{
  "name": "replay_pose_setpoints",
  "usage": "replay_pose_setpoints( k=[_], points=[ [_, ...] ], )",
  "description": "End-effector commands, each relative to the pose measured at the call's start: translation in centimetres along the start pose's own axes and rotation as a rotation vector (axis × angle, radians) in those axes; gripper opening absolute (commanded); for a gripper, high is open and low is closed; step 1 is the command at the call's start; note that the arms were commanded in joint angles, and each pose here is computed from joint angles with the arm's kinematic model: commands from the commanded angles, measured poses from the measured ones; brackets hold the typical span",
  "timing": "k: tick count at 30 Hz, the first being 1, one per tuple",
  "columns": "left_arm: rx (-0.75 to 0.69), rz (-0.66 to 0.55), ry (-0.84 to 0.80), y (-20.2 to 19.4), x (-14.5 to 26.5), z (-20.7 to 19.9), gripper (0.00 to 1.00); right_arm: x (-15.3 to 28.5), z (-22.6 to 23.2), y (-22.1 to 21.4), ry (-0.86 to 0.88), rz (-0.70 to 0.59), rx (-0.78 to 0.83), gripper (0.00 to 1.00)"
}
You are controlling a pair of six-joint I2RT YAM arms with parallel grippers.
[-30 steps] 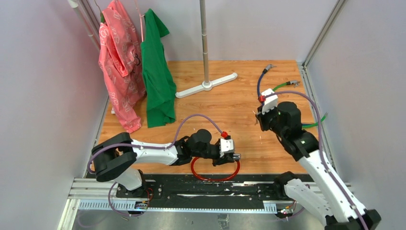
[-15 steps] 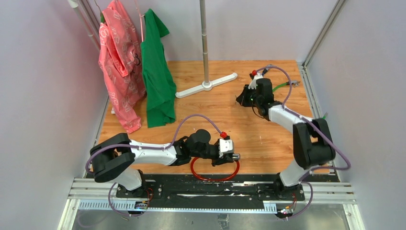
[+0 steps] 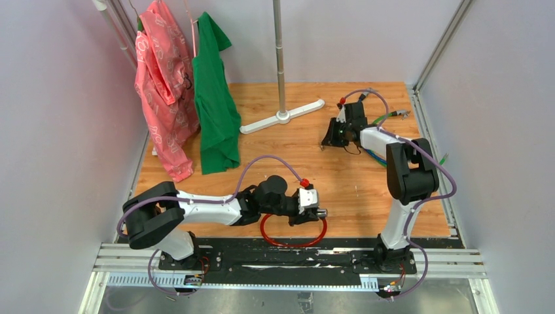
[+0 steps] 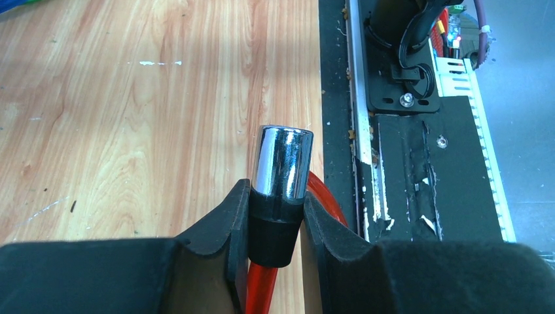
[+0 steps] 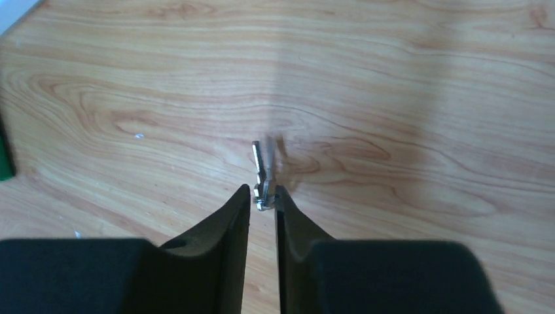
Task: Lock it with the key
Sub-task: Place the key at the center of the board.
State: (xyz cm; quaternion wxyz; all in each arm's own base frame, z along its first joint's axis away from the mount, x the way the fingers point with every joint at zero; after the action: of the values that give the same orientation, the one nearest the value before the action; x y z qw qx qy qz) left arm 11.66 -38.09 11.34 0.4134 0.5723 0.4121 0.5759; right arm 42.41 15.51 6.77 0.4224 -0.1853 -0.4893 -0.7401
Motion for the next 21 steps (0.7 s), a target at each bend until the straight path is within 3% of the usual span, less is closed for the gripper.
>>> replay_pose_setpoints(
  k=[1,5,7,12,16,21],
  points=[
    [0.097,0.166,-0.046,-4.9,1.0,-1.5,0.0,0.8,-1.3,-0.2,-0.079,0.068,-0.021,0.33],
    [0.104,0.16,-0.039,-4.6,0.9,-1.3,0.0,2.6,-1.1,1.0,-0.12,0.034,0.025,0.61],
    [0.106,0.157,-0.036,-4.4,1.0,-1.2,0.0,3.9,-1.0,1.7,-0.153,0.004,0.059,0.69],
    [0.125,0.159,-0.031,-3.2,1.7,-0.7,0.0,7.1,0.5,1.8,-0.171,-0.047,0.157,0.71],
    [0.136,0.155,-0.059,0.0,2.3,-0.3,0.0,9.5,1.8,1.3,-0.141,-0.062,0.196,0.71],
    [0.126,0.222,-0.099,1.8,3.6,-0.3,0.0,12.6,2.8,1.1,-0.118,-0.103,0.225,0.7]
  ],
)
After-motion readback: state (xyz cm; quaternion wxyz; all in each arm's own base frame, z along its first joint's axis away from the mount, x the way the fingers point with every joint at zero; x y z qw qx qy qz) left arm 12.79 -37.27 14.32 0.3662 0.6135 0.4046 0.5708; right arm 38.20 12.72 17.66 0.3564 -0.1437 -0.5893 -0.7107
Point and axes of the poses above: each gripper's point midway between its finger pads, its own x axis back along the fingers, its own z axis along the line the jaws close on, y = z × x, the point moved 2 cm from there along x, back along the fingers, and after that the axes turned 2 degrees about -x, right-handed, at the moved point
